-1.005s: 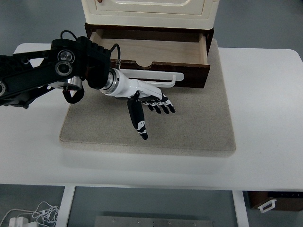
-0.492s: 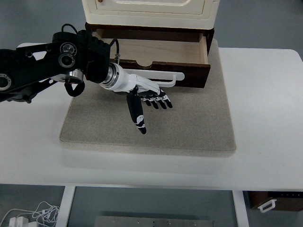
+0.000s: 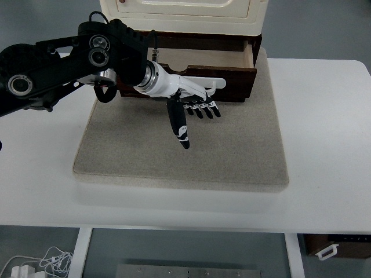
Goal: Close drawer under combined cabinet
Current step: 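Press the left hand against the drawer front, pushing it toward the cabinet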
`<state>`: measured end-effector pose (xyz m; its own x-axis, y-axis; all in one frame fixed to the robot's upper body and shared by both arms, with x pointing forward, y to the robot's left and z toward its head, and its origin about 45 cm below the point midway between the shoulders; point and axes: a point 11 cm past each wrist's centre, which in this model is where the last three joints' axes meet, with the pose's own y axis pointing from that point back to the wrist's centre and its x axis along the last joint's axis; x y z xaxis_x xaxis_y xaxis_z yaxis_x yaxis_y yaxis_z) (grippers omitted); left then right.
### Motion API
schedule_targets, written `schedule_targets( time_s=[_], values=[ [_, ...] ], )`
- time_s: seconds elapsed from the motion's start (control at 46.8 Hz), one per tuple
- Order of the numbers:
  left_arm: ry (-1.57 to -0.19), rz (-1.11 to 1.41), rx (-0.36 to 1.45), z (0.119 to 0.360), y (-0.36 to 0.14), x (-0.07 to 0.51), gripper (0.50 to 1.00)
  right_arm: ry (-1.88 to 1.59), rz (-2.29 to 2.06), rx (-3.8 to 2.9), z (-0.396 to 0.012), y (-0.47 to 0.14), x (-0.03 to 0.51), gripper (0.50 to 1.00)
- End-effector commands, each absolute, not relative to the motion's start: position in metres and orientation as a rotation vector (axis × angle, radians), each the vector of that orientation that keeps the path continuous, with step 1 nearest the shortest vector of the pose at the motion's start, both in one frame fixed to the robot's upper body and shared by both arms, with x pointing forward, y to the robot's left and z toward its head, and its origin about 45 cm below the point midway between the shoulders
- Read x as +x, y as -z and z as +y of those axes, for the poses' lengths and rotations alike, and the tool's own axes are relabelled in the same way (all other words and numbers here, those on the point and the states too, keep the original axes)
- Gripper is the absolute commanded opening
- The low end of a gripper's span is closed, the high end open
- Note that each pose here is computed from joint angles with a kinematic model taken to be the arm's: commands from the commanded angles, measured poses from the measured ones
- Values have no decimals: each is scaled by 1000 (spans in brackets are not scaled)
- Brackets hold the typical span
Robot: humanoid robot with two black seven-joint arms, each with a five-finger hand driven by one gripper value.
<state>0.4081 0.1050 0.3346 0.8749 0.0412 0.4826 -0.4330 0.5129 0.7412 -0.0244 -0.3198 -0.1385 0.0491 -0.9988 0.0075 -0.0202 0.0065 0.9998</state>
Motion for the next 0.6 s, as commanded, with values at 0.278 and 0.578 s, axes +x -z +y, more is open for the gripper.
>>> schedule_targets(
  time_s=[0.278, 0.578],
  values=[
    [-328, -406, 1019, 114, -329, 419, 996, 1158, -1191, 1242, -320, 139, -24, 952],
    [-361, -428, 1035, 113, -331, 429, 996, 1158, -1191, 1242, -320, 139, -24, 952]
  ],
)
